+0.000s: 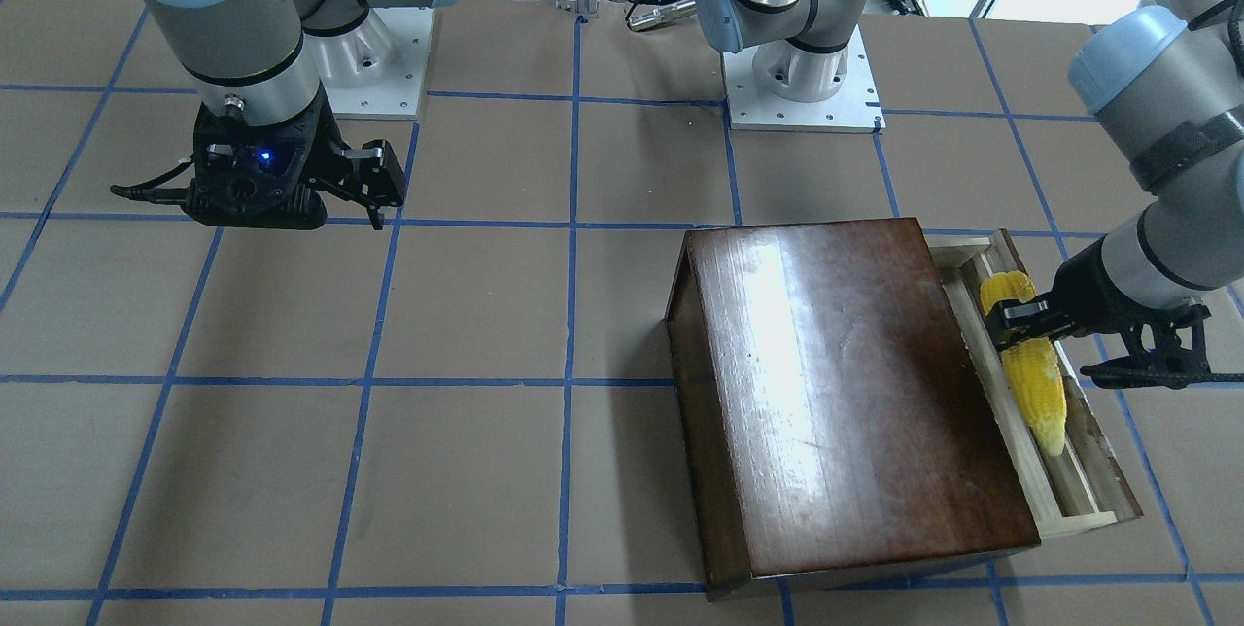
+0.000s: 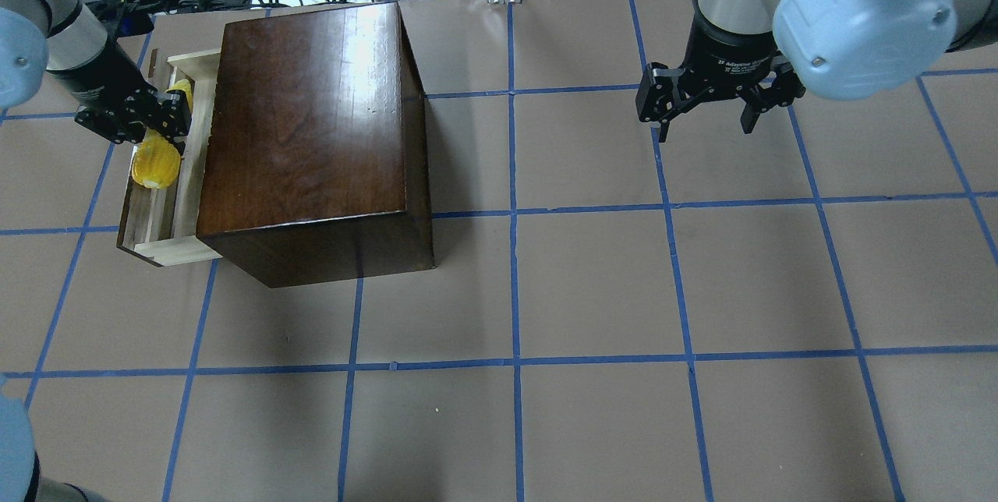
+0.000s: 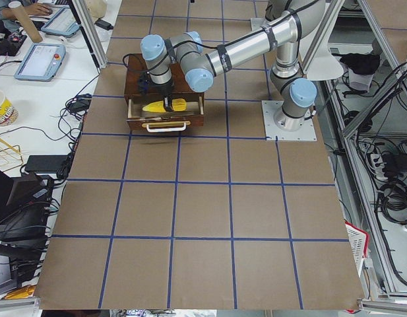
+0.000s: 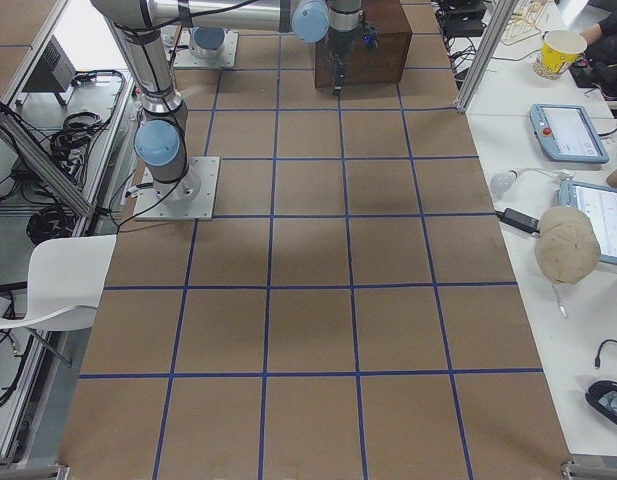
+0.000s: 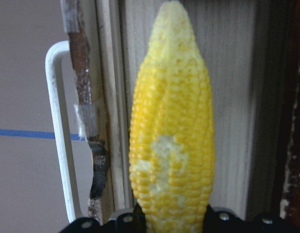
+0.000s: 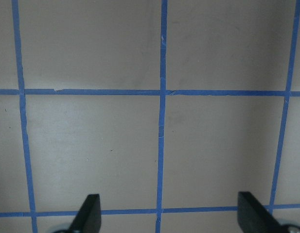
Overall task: Open drawer and put corn inside
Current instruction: 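Lower the corn into the drawer and open the left gripper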
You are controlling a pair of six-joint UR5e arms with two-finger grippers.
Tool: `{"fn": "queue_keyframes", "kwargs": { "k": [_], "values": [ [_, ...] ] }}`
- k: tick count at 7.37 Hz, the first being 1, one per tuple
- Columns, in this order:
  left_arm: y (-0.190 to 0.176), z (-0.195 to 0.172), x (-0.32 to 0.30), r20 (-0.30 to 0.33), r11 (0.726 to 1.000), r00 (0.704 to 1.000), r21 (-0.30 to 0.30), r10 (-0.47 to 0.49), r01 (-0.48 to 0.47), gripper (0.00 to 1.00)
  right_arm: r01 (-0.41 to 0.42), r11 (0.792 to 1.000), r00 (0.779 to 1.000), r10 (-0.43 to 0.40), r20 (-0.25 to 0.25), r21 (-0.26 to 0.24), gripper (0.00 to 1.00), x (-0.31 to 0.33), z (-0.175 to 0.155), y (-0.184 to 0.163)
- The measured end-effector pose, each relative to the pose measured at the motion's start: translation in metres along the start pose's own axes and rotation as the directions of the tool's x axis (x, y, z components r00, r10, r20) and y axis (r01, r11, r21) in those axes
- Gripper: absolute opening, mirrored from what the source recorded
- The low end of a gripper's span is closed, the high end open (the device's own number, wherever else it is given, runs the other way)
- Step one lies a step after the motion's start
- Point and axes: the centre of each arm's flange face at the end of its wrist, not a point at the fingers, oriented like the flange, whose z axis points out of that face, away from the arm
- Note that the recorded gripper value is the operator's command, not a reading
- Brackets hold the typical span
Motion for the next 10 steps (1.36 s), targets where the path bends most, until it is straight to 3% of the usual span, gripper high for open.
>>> {"fn": "queue_keyframes", "kwargs": {
  "k": [1,7,9,10],
  "values": [
    [0.000,0.000,-0.001,0.001,1.000,1.000,0.002,-0.001,0.001,0.84,0.000,1.000,1.000,0.000,0.000,0.000,1.00,0.000,0.000,0.000],
    [0.004,-0.024,0.000,0.017,0.999,1.000,0.048,-0.002,0.001,0.86,0.000,1.000,1.000,0.000,0.000,0.000,1.00,0.000,0.000,0.000],
    [0.009,-0.038,0.007,0.024,0.998,1.000,0.068,0.004,-0.006,1.00,0.000,1.000,1.000,0.000,0.000,0.000,1.00,0.000,0.000,0.000],
    [0.015,-0.051,0.015,0.027,0.996,1.000,0.088,0.010,-0.012,1.00,0.000,1.000,1.000,0.000,0.000,0.000,1.00,0.000,0.000,0.000]
  ]
}}
